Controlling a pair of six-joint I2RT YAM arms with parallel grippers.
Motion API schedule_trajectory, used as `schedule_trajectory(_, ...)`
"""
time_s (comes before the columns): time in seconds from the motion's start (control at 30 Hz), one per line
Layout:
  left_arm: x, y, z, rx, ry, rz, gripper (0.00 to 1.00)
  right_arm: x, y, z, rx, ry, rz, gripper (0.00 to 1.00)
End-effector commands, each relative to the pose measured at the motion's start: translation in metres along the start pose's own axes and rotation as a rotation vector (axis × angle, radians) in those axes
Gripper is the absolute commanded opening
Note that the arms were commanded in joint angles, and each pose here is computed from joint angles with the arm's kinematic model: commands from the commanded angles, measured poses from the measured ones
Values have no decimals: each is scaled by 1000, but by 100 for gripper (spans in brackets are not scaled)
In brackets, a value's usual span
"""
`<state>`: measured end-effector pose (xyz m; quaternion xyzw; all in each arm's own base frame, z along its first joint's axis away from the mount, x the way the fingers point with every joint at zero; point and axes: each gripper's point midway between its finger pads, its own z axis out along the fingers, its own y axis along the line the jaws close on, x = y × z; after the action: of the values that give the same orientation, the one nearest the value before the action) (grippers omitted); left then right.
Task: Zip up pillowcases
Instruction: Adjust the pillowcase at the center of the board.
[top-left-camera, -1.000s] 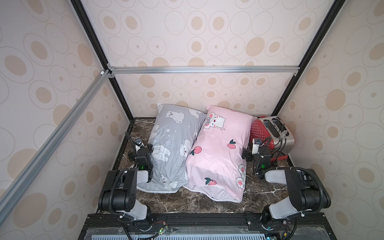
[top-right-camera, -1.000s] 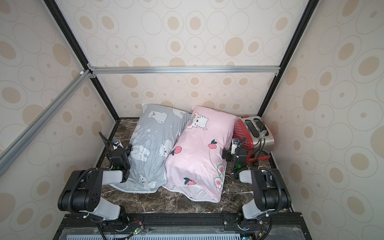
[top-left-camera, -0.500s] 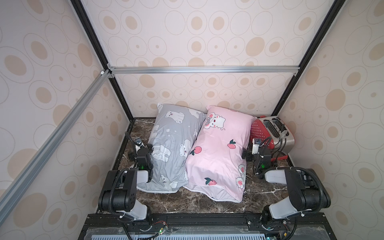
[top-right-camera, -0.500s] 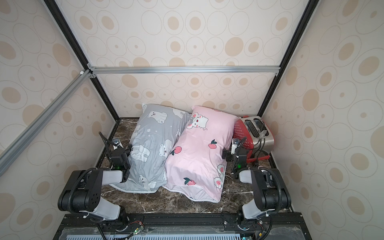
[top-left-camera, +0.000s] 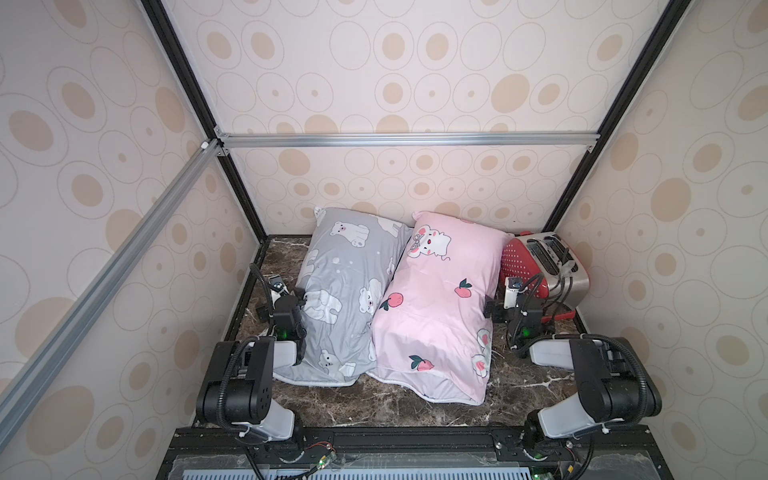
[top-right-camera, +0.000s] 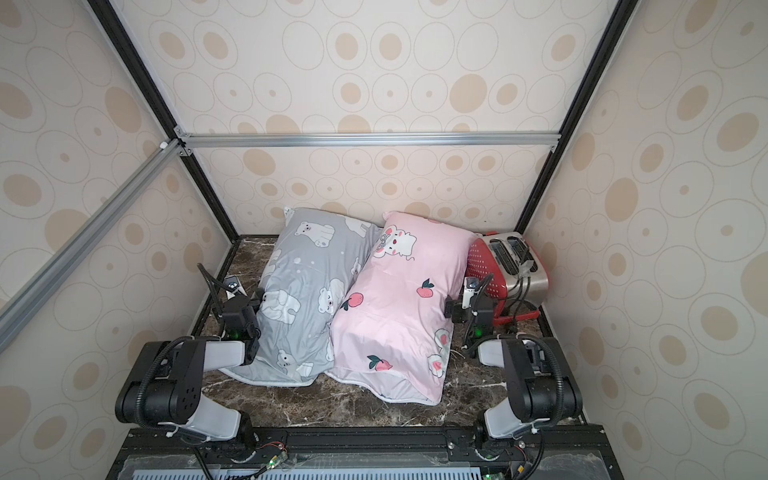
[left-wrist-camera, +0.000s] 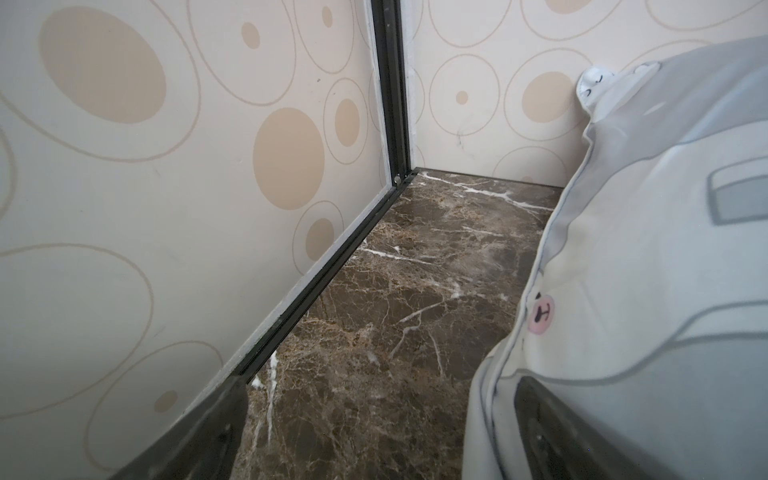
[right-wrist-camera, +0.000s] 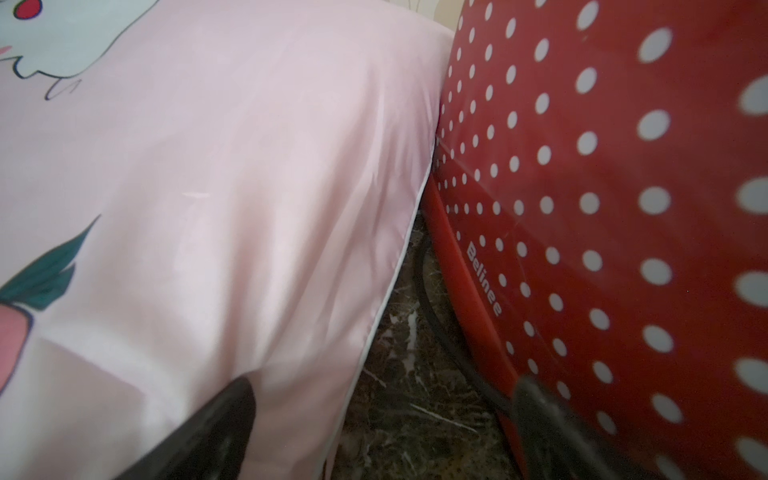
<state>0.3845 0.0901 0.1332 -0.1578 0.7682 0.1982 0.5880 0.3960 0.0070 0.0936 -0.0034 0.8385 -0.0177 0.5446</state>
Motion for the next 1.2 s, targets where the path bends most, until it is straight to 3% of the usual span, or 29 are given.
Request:
schedule_trajectory(0.0, -20, -12, -28, 87, 34, 77, 99, -34, -3, -26, 22, 50, 26, 99)
schedule_trajectory(0.1, -79, 10, -62, 2, 3, 94, 99, -62, 11, -59, 6, 161, 49, 99)
schedule_trajectory(0.23, -115, 4, -97, 99, 16, -68, 99, -67, 73, -83, -152, 326, 69, 100)
schedule_trajectory(0.33, -101, -34, -119, 305, 185, -197, 99, -74, 165, -100, -364, 370, -8, 92)
schedule_trajectory(0.47, -61, -92, -154, 511, 362, -196, 99, -67, 292, -121, -685, 495, -51, 85)
schedule_trajectory(0.57, -24, -110, -162, 573, 445, -223, 96, -48, 358, -123, -817, 599, -89, 81)
schedule_trajectory(0.63, -5, -118, -164, 599, 509, -213, 93, -35, 379, -114, -857, 653, -52, 77)
schedule_trajectory(0.77, 27, -120, -153, 543, 580, -130, 86, 8, 383, -94, -830, 742, -22, 75)
schedule_trajectory(0.93, 49, -129, -121, 459, 620, -66, 84, 69, 337, -93, -718, 899, -81, 75)
schedule_trajectory(1.17, 53, -137, -71, 404, 636, -86, 83, 80, 267, -115, -660, 975, -71, 79)
